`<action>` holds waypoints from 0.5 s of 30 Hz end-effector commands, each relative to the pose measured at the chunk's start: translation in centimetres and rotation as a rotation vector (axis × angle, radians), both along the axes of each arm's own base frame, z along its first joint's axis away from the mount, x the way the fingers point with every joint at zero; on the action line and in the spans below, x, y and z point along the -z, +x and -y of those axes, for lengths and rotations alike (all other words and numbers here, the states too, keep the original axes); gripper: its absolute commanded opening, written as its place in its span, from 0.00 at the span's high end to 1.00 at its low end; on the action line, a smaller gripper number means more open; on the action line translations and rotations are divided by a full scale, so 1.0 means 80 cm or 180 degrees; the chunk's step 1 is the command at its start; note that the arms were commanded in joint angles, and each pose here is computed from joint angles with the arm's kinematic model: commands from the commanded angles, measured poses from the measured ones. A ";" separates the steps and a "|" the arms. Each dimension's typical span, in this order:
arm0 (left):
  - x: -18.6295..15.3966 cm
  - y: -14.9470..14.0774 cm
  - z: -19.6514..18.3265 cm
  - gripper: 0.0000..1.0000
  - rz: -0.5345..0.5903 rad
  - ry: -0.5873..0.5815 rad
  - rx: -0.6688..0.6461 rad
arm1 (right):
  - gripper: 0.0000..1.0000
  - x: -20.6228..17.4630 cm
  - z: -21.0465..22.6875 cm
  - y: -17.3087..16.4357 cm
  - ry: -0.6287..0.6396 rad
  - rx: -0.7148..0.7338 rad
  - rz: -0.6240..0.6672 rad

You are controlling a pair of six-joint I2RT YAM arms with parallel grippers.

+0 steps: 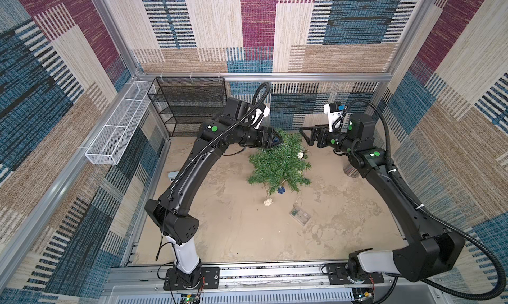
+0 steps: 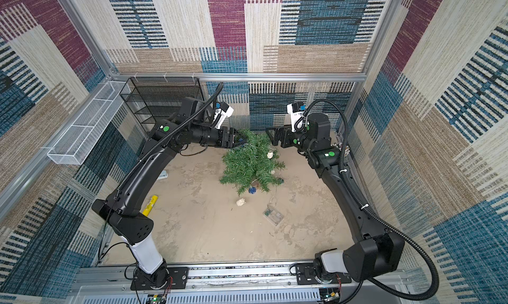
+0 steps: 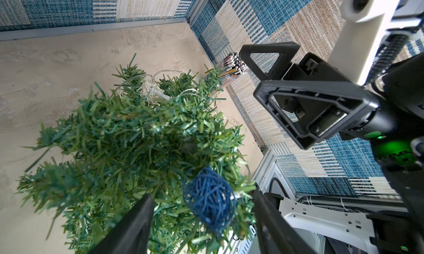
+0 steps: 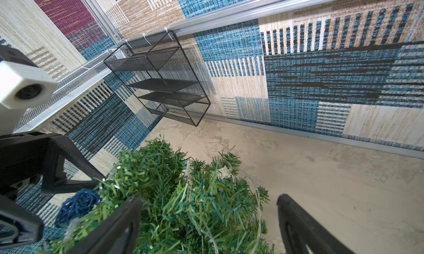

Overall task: Remove string lights from the small christmas tree
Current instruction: Pick up the light string from the Christmas tree.

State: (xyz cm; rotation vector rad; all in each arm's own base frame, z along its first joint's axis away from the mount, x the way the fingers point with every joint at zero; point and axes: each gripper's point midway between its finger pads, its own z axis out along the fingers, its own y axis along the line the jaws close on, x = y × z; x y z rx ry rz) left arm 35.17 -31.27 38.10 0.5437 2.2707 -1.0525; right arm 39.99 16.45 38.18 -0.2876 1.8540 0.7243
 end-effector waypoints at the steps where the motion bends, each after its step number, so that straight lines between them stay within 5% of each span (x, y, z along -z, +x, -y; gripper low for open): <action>1: -0.001 -0.003 -0.002 0.29 0.0079 0.0048 0.0057 | 0.05 -0.011 0.001 0.001 0.0038 0.0035 0.0102; 15: -0.007 -0.005 -0.004 0.40 0.0147 0.0055 0.0063 | 0.05 -0.012 0.002 0.001 0.0033 0.0050 0.0104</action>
